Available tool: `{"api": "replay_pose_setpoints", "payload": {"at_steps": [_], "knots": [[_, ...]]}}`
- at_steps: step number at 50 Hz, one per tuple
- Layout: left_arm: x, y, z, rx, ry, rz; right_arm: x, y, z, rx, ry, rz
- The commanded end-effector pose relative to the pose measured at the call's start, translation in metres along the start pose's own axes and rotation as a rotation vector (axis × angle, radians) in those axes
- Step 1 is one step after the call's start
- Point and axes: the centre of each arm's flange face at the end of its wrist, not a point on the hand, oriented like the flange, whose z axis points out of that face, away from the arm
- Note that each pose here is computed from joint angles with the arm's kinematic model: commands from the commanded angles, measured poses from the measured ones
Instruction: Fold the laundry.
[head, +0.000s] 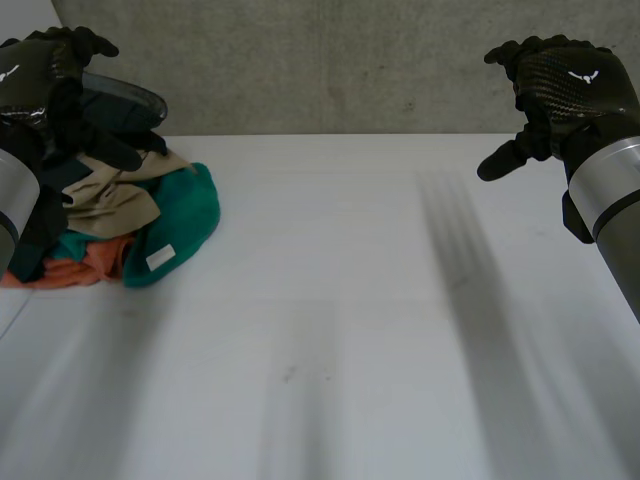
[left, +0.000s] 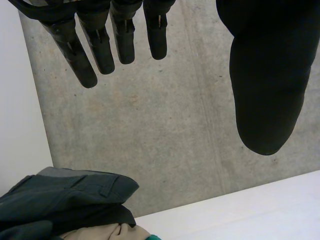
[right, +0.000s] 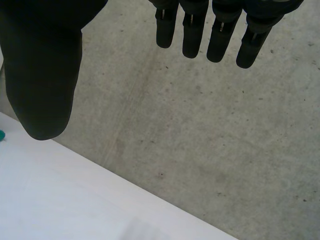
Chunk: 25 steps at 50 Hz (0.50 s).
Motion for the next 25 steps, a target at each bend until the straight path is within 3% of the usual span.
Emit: {"api": "replay_pose_setpoints", "payload": {"at_steps": [1, 7, 11, 20, 25], "knots": [[0.002, -0.007, 0.005, 0.033, 0.005, 0.001, 0.000, 0.001, 0.000, -0.002, 0.000, -0.003], [-0.001, -0.005, 0.023, 0.046, -0.010, 0.072, 0.000, 0.001, 0.000, -0.002, -0.001, -0.004], [-0.014, -0.002, 0.046, 0.058, -0.057, 0.178, 0.000, 0.001, 0.000, -0.002, -0.003, -0.004], [-0.116, 0.048, 0.149, 0.016, -0.292, 0.479, -0.001, 0.003, 0.001, -0.008, -0.011, -0.009], [-0.147, 0.084, 0.188, -0.021, -0.326, 0.620, -0.001, 0.006, 0.001, -0.017, -0.012, -0.009]]}}
